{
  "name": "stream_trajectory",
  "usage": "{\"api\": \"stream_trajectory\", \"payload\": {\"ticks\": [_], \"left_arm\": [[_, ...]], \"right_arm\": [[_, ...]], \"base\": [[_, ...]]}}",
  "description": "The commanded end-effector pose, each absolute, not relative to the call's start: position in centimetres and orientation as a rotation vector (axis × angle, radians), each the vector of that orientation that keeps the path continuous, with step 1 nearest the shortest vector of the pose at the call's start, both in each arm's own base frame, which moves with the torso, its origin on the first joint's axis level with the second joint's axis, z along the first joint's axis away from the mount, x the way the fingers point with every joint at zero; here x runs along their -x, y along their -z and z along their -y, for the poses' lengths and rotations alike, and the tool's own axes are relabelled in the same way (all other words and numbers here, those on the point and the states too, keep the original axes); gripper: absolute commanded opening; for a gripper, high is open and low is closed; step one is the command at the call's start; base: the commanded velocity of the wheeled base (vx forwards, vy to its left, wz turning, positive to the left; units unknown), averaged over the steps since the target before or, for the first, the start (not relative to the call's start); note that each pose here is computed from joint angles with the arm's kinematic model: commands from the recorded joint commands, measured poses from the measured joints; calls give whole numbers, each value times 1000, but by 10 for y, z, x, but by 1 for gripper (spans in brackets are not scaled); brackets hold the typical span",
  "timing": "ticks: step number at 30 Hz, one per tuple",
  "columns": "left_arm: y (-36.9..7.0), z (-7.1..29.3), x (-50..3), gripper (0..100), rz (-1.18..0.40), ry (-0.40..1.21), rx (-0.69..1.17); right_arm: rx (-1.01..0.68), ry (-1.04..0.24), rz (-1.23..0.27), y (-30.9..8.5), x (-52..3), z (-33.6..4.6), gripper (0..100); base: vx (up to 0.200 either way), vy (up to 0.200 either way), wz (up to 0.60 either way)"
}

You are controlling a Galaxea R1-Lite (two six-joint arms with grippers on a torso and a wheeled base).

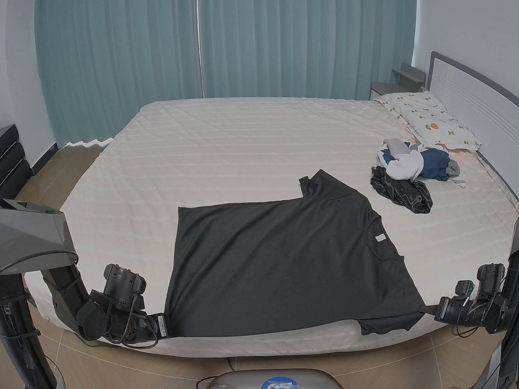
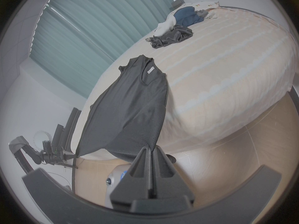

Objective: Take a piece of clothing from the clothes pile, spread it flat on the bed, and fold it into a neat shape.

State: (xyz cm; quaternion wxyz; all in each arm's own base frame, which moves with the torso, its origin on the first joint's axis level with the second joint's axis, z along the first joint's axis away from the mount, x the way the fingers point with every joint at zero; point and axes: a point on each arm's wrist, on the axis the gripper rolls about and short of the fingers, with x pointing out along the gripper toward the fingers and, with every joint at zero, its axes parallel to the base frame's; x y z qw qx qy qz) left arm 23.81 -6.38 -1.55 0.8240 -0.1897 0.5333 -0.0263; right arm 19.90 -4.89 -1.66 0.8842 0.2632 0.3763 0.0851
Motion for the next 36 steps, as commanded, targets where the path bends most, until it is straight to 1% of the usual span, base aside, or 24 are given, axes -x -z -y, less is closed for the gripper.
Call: {"api": "stream_trajectory", "payload": {"ticks": [1,6,10,14,17,25,29,34,36], "left_arm": [[13,63,-235,0,-1154,66,372],[11,65,-228,0,-1214,71,334],[8,68,-225,0,-1262,69,316],[7,69,-226,0,-1275,66,313],[6,68,-231,0,-1259,64,322],[-10,57,-251,0,-1154,29,394],[-16,55,-261,0,-1110,8,445],[-19,53,-269,0,-1062,18,467],[-22,56,-275,0,-1003,25,494]], "right_arm": [[-504,-176,-780,7,-190,51,0],[-466,-162,-815,8,-180,59,0],[-476,-176,-810,8,-177,63,0],[-483,-189,-810,9,-177,63,0],[-483,-214,-794,7,-178,62,0],[-447,-307,-692,-8,-190,58,0],[-437,-320,-659,-10,-205,60,0],[-475,-311,-626,-16,-218,62,0],[-480,-313,-597,-20,-232,63,0]], "base": [[0,0,0],[0,0,0],[0,0,0],[0,0,0],[0,0,0],[0,0,0],[0,0,0],[0,0,0],[0,0,0]]}}
